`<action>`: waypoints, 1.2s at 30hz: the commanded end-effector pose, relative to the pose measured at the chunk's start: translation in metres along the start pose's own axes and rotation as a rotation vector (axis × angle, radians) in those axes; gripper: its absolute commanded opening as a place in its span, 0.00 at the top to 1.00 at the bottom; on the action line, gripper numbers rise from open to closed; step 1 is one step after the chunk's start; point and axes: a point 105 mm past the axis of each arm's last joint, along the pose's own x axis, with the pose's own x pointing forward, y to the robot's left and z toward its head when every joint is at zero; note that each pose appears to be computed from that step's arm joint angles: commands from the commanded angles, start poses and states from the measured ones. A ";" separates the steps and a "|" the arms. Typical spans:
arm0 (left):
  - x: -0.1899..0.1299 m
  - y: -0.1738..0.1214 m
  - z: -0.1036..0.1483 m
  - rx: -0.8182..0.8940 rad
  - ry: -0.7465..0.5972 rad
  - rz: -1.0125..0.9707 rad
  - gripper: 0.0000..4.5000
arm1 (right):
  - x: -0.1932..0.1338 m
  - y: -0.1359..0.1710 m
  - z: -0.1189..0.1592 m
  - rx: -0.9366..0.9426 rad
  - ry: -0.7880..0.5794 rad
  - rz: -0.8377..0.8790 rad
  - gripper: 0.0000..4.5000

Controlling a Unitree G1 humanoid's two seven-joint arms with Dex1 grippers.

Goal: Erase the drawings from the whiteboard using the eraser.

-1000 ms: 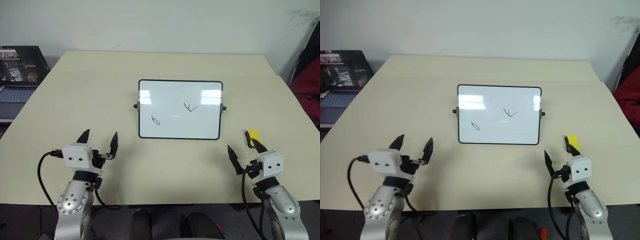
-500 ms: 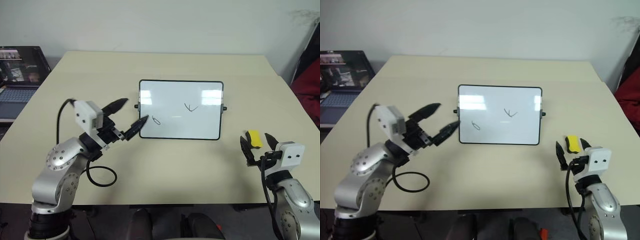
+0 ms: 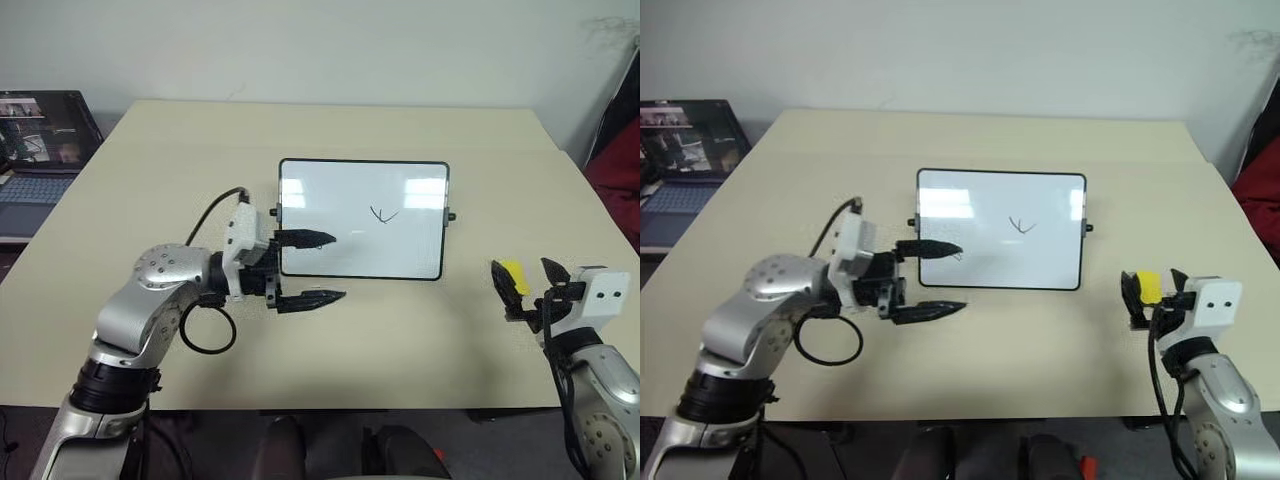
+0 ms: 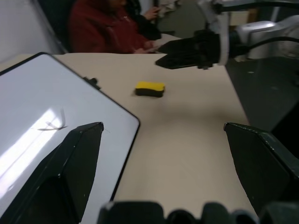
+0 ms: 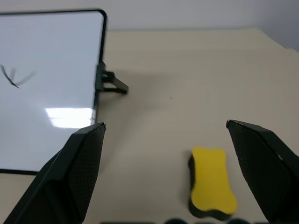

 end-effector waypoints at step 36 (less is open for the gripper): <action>0.022 -0.024 0.000 0.110 0.020 -0.166 0.00 | 0.075 -0.050 -0.012 -0.019 0.366 -0.062 0.01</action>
